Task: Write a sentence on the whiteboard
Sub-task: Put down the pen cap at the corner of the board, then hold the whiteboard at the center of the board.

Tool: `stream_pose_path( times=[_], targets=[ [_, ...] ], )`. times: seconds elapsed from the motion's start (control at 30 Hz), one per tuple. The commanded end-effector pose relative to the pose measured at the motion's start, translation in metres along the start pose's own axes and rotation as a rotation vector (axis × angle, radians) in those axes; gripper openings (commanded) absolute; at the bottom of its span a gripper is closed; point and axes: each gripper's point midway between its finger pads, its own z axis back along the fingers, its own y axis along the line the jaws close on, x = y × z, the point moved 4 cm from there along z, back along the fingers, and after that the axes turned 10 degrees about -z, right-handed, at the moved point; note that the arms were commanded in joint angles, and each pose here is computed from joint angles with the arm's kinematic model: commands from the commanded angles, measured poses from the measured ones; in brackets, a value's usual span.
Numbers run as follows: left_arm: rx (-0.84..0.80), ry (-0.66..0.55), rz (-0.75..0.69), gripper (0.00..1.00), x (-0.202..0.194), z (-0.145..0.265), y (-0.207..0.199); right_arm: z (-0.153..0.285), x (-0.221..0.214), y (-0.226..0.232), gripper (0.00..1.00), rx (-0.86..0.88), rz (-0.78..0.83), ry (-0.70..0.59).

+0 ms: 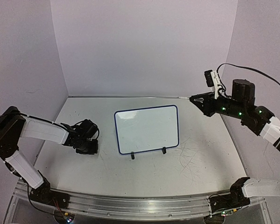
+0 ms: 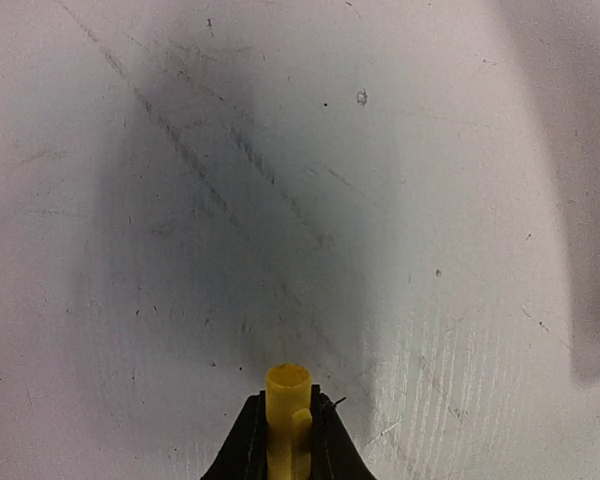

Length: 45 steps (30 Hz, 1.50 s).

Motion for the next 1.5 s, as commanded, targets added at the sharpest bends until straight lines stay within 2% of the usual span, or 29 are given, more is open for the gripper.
stream_pose_path(
  times=[0.0, 0.23, 0.53, 0.67, 0.8, 0.9, 0.97, 1.07, 1.17, 1.27, 1.4, 1.47],
  targets=[
    [0.046, -0.057, 0.022, 0.17, 0.011, 0.000, 0.000, 0.008, 0.009, 0.006, 0.00, 0.021, 0.000, -0.064],
    [0.042, -0.060, 0.006, 0.30, 0.010, 0.000, -0.002, 0.012, 0.010, 0.006, 0.00, 0.006, -0.016, -0.079],
    [-0.019, -0.167, 0.009, 0.45, 0.033, 0.032, -0.006, 0.008, 0.005, -0.001, 0.00, -0.026, -0.057, -0.070],
    [-0.067, -0.230, 0.030, 0.65, 0.052, 0.053, -0.001, 0.007, 0.002, -0.006, 0.00, -0.056, -0.081, -0.070],
    [-0.182, -0.332, 0.038, 0.71, 0.070, 0.085, 0.001, 0.003, 0.002, -0.010, 0.00, -0.079, -0.119, -0.064],
    [-0.339, -0.475, 0.029, 0.77, 0.083, 0.118, -0.002, 0.001, 0.002, -0.014, 0.00, -0.106, -0.159, -0.064],
    [-0.465, -0.528, 0.020, 0.81, 0.087, 0.133, -0.006, 0.000, 0.001, -0.015, 0.00, -0.133, -0.191, -0.082],
    [-0.568, -0.583, -0.009, 0.83, 0.094, 0.147, -0.013, 0.003, 0.005, -0.013, 0.00, -0.146, -0.226, -0.141],
    [-0.584, -0.614, -0.018, 0.90, 0.103, 0.149, -0.017, 0.005, 0.010, -0.007, 0.00, -0.107, -0.243, -0.168],
    [-0.604, -0.637, -0.046, 0.97, 0.114, 0.154, -0.023, -0.002, 0.011, -0.001, 0.00, -0.066, -0.216, -0.123],
    [-0.528, -0.608, 0.002, 0.98, 0.136, 0.157, -0.019, -0.002, 0.014, -0.002, 0.00, -0.075, -0.218, -0.132],
    [-0.541, -0.574, -0.029, 0.99, 0.141, 0.156, -0.024, 0.002, 0.016, -0.004, 0.00, -0.092, -0.222, -0.154]
  ],
)
